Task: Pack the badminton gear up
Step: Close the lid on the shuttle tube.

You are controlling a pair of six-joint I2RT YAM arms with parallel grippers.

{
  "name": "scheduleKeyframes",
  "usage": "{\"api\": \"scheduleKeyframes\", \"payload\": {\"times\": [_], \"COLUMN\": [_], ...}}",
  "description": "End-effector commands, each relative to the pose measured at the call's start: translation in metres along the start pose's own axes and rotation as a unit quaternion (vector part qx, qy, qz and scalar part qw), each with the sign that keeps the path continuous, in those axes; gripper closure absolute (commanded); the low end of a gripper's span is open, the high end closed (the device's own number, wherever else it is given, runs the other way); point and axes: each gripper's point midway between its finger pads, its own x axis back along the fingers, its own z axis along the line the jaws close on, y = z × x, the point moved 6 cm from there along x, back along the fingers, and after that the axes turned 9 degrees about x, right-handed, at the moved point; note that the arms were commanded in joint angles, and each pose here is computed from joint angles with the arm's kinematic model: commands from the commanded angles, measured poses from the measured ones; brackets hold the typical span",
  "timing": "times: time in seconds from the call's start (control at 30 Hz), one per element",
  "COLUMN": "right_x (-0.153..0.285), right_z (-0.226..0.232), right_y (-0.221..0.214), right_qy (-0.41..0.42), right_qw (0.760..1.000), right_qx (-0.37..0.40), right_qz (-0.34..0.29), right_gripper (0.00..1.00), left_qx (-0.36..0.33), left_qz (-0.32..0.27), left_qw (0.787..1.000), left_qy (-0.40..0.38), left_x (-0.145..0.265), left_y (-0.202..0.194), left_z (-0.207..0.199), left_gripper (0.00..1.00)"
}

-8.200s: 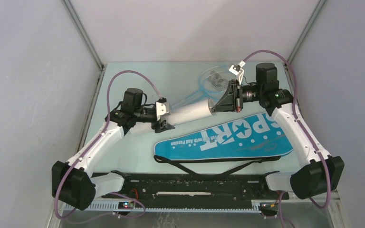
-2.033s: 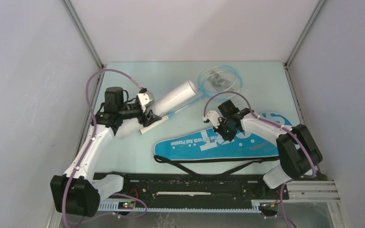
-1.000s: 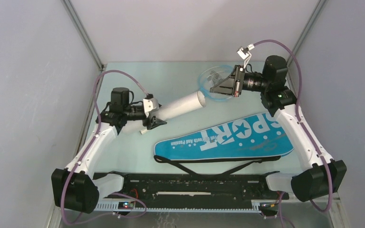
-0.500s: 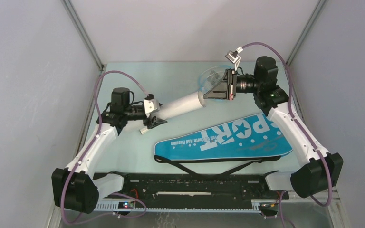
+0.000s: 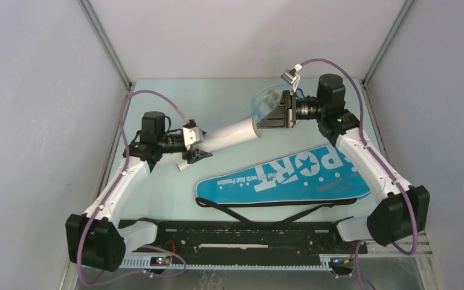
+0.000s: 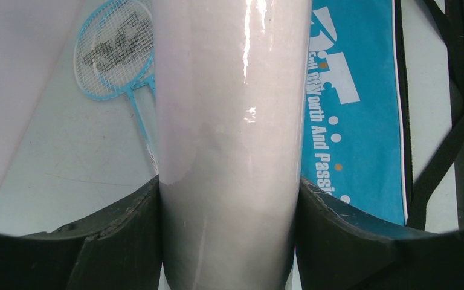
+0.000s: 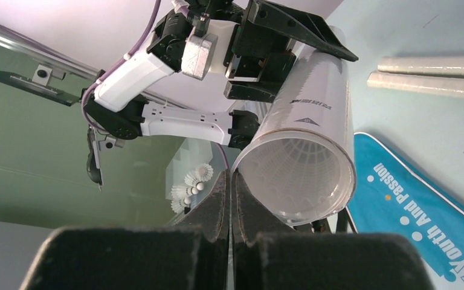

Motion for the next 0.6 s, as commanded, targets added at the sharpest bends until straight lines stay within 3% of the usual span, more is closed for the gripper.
{"api": "scheduleKeyframes", "payload": {"times": [0.0,0.57], "right_x": [-0.0006,-0.0015], "right_z": [0.0077,0.0016], "right_y": [0.0019,-0.0063], "right_qy": [0.005,-0.024], "right_qw": [1.000,0.999], "right_qx": [0.024,0.036], "right_qz": [-0.004,0.001], "right_gripper": [1.00,1.00], "left_qx": [-0.033,-0.033], "left_qz": [-0.019,-0.021], "left_qw": [0.999,0.999], "left_qy": [-0.005,-0.011], "left_x": [-0.0011,-0.0019], "left_y": [0.0045,0.0081], "left_z": [-0.0034,-0.0049], "left_gripper": [0.78,0.78]}}
